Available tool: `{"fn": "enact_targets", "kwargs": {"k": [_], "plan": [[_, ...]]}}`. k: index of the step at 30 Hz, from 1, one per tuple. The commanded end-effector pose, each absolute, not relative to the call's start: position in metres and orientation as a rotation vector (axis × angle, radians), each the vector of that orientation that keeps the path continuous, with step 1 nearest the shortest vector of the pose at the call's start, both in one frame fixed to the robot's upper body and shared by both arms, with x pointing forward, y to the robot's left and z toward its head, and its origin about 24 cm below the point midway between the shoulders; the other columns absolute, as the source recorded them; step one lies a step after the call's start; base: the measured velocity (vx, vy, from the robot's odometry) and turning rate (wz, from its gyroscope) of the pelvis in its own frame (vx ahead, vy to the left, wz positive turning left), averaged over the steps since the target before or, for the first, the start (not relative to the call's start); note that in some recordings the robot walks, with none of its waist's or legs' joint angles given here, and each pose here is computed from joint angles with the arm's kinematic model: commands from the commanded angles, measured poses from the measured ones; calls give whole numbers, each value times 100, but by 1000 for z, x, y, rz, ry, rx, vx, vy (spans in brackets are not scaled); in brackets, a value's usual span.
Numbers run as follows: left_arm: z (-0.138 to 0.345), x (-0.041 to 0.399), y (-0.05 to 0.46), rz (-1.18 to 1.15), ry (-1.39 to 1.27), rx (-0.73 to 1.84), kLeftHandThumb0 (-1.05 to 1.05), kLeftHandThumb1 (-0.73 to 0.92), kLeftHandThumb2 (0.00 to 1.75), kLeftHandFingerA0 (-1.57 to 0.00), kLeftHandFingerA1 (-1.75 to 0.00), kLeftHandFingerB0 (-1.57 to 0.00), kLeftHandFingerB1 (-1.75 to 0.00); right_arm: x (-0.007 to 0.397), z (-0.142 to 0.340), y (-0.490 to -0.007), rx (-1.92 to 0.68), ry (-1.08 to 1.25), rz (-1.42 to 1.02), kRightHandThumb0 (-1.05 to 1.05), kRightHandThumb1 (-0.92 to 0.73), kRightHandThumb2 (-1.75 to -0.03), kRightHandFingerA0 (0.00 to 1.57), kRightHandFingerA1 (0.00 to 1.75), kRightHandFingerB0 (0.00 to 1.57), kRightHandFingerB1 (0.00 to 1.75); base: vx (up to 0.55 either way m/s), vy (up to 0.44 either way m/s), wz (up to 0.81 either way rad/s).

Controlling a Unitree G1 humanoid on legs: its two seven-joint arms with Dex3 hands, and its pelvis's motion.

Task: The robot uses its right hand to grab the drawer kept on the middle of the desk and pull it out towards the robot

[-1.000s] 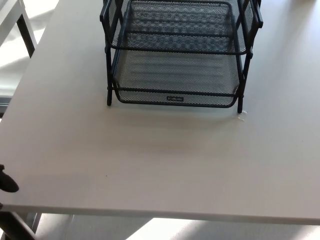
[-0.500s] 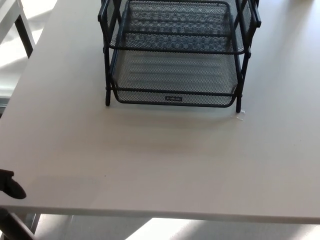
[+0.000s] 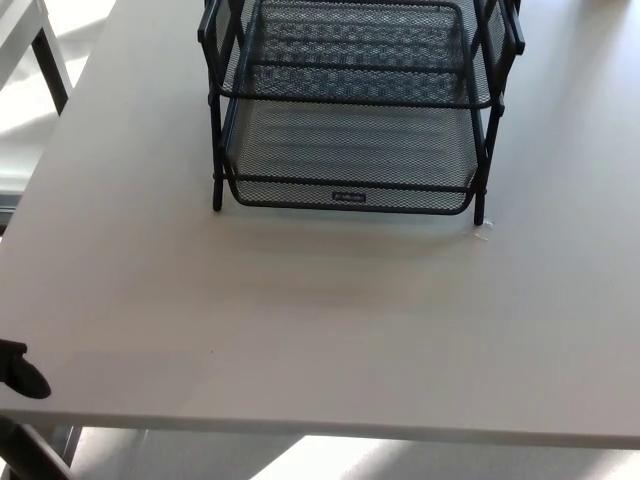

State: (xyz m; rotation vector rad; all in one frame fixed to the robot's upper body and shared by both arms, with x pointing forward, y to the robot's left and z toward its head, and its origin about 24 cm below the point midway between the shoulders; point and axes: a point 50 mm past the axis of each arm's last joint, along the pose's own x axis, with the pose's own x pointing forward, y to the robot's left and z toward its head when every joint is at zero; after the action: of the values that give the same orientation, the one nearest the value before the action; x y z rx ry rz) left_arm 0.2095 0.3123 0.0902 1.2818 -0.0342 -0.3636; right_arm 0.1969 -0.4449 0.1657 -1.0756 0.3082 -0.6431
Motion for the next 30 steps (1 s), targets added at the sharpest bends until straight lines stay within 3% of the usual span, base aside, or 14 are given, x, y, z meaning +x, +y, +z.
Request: {"fn": "enact_targets", "kwargs": {"k": [1, 3, 5, 8, 9, 10, 11, 12, 16, 24, 25, 26, 27, 30], "plan": [[94, 210, 315, -383, -33, 1308, -27, 57, 58, -75, -79, -81, -58, 219, 227, -405, -1164, 13, -625, -69, -63, -59, 30, 83, 17, 55, 0, 0, 0], [94, 209, 315, -384, -42, 1306, -26, 56, 57, -75, -80, -81, -58, 225, 236, -388, -1147, -58, -591, -64, -63, -59, 34, 69, 20, 49, 0, 0, 0], [94, 209, 315, -385, -35, 1305, -27, 57, 58, -73, -80, -80, -59, 233, 242, -366, -1100, -188, -516, -46, -57, -58, 25, 54, 24, 38, 0, 0, 0], [94, 209, 315, -387, -34, 1313, -27, 57, 58, -73, -80, -80, -58, 237, 246, -353, -1109, -253, -465, -44, -57, -58, 28, 48, 24, 34, 0, 0, 0], [94, 210, 315, -389, -30, 1311, -28, 57, 58, -74, -81, -80, -59, 239, 250, -339, -1130, -315, -452, -45, -55, -57, 49, 75, 29, 32, 0, 0, 0], [94, 210, 315, -385, -29, 1309, -27, 57, 58, -75, -80, -81, -58, 240, 254, -325, -1118, -346, -410, -45, -44, -76, 37, 65, 19, 43, 0, 0, 0], [93, 210, 315, -380, -43, 1307, -26, 56, 56, -77, -82, -83, -58, 240, 257, -314, -1114, -378, -362, -36, -57, -58, 30, 51, 24, 29, 0, 0, 0], [93, 210, 315, -376, -44, 1310, -27, 56, 57, -77, -82, -82, -58, 241, 258, -305, -1107, -426, -323, -34, -57, -58, 29, 44, 25, 30, 0, 0, 0], [94, 210, 314, -377, -37, 1309, -26, 56, 57, -76, -82, -82, -59, 248, 261, -271, -1110, -520, -227, -49, -58, -59, 26, 46, 24, 30, 0, 0, 0], [93, 209, 315, -386, -37, 1308, -27, 57, 57, -76, -80, -80, -58, 266, 263, -213, -1160, -522, -105, -44, -56, -58, 22, 41, 22, 29, 0, 0, 0], [93, 209, 315, -386, -40, 1308, -27, 57, 58, -75, -79, -81, -58, 268, 262, -210, -1147, -528, -83, -48, -52, -71, 14, 47, 16, 36, 0, 0, 0], [93, 209, 315, -385, -42, 1308, -27, 57, 58, -75, -79, -81, -58, 270, 262, -207, -1128, -536, -53, -48, -52, -71, 14, 47, 16, 36, 0, 0, 0], [93, 209, 315, -384, -44, 1308, -27, 57, 57, -76, -80, -81, -59, 274, 261, -201, -1111, -553, -23, -44, -59, -58, 14, 41, 20, 28, 0, 0, 0], [92, 208, 314, -384, -43, 1308, -27, 57, 57, -75, -80, -81, -59, 283, 261, -184, -1080, -562, 32, -46, -58, -58, 9, 41, 15, 30, 0, 0, 0]]}}
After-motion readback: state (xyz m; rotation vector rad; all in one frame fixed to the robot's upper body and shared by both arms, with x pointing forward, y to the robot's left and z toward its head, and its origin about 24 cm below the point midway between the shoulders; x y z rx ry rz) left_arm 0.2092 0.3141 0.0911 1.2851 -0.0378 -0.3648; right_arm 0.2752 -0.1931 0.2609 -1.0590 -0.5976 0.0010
